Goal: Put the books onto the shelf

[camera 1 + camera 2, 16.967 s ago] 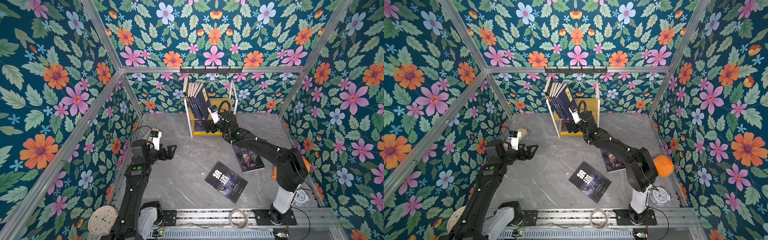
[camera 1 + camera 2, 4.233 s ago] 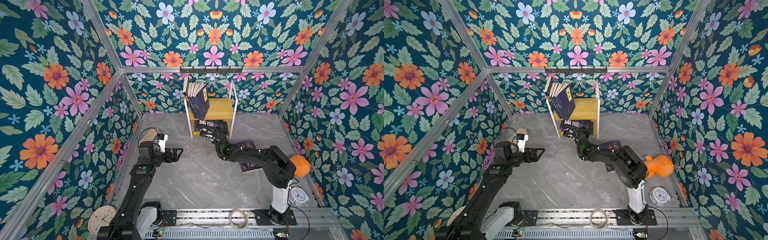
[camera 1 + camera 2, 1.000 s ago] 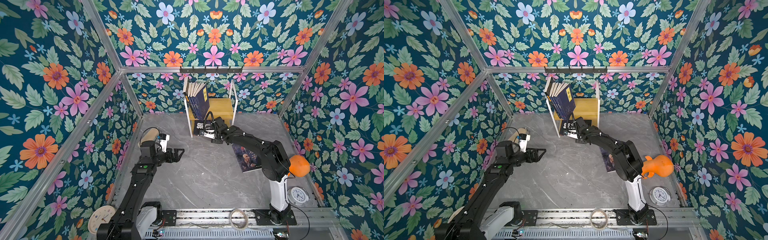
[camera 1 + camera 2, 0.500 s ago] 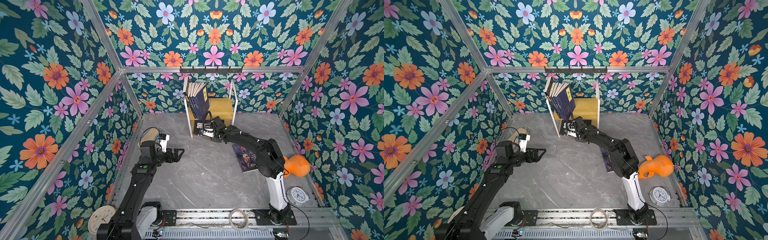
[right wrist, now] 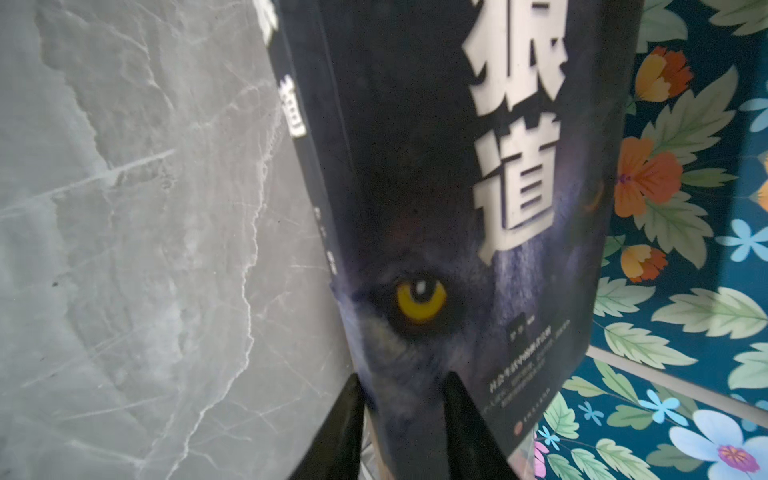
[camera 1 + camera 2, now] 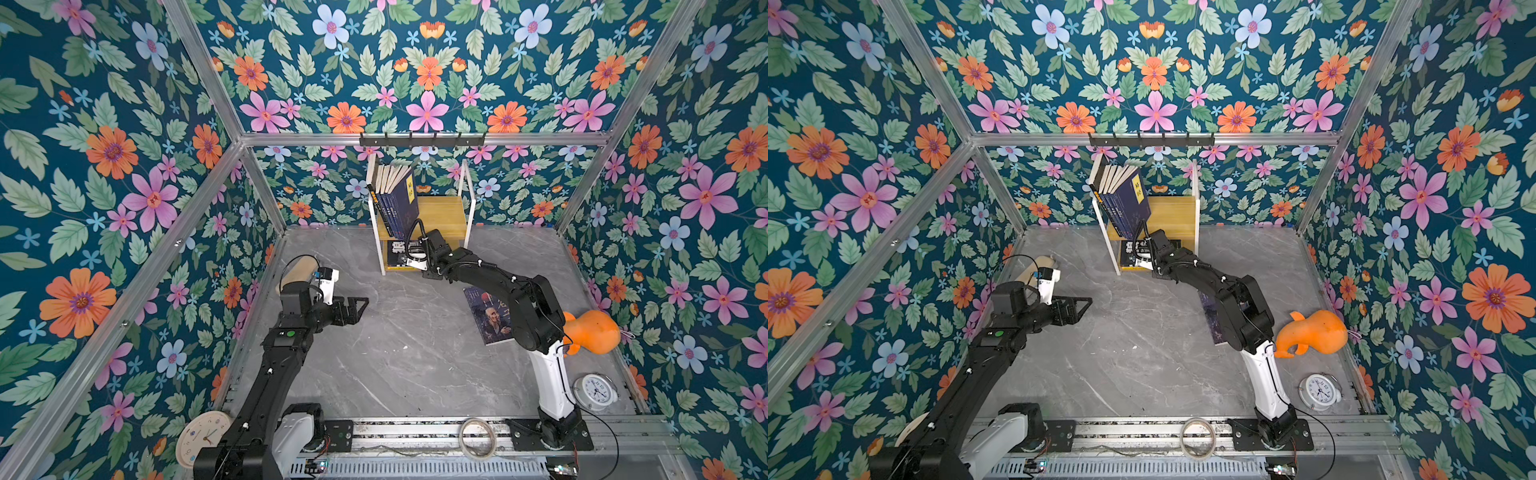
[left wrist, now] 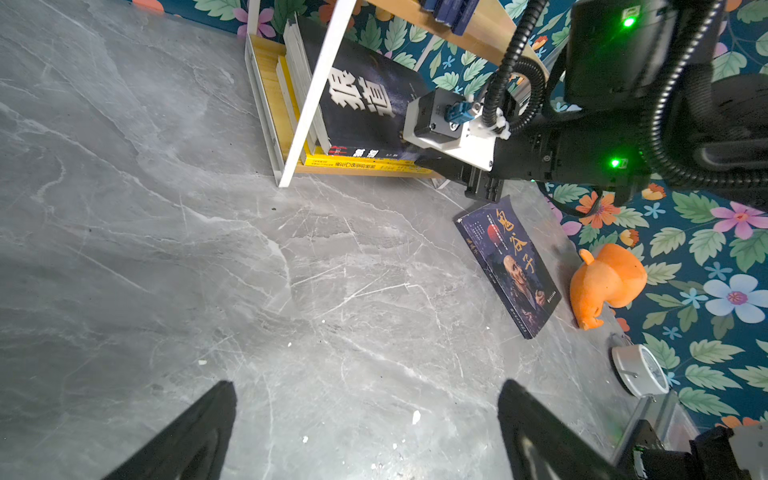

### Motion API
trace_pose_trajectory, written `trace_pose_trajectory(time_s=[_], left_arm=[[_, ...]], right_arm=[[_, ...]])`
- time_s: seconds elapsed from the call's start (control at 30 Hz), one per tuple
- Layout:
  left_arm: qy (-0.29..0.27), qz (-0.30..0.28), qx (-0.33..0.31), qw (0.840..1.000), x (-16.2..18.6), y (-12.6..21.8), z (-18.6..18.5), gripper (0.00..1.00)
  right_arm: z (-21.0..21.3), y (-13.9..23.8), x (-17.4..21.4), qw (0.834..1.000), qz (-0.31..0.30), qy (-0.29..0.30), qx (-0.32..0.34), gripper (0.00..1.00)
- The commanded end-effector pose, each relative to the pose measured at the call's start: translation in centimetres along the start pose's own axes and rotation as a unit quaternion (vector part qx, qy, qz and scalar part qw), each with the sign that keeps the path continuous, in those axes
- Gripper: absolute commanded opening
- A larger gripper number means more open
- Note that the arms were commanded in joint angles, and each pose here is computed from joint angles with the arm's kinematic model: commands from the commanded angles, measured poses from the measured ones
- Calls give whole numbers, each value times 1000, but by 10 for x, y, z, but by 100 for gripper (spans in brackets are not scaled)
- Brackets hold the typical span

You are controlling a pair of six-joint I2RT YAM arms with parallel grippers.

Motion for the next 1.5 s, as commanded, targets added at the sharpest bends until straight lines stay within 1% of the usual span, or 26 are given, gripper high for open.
trace_pose_trajectory(time_s=[0.0, 0.13, 0.3, 0.43, 0.53, 0.6, 0.8, 0.9, 0.97, 1.3, 1.47], left_arm=[[-11, -8, 2, 1000, -3, 1, -1, 100], [-11, -7, 3, 1000, -3, 1, -1, 100], [-10, -8, 4, 1000, -3, 0, 0, 100], [-9, -7, 4, 1000, -3, 0, 0, 100], [-9, -7, 4, 1000, -3, 0, 0, 100], [-9, -8, 3, 1000, -3, 0, 0, 100], [-9, -8, 3, 1000, -3, 1, 0, 100], [-9, -8, 2, 1000, -3, 1, 0, 100], [-9, -8, 2, 1000, -3, 1, 0, 100], [-8, -9, 3, 1000, -3, 1, 0, 100], [-8, -8, 3, 1000, -3, 1, 0, 100]], right_arm=[[-4, 3, -6, 1000, -16, -12, 6, 33], [3, 14, -16, 999, -36, -10, -9, 43], [10, 24, -32, 997, -67, -19, -20, 51], [8, 23, -44, 995, -85, -48, -10, 53], [7, 17, -50, 995, -85, -58, 0, 53], [5, 11, -53, 995, -78, -59, 12, 52], [5, -3, -54, 996, -60, -54, 26, 43], [1, -5, -54, 996, -53, -54, 37, 35], [-1, -6, -53, 996, -53, -58, 41, 33], [-4, -10, -54, 997, -48, -47, 44, 29], [-5, -1, -51, 997, -48, -44, 39, 30]])
Point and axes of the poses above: each gripper's point midway between its finger pads, its own y axis back along the fingers, its own z axis along the line the jaws close on, x = y × z, the point moved 10 cm from there along y, back along the fingers, and after that the axes turned 4 degrees about y, right-handed, at the moved point
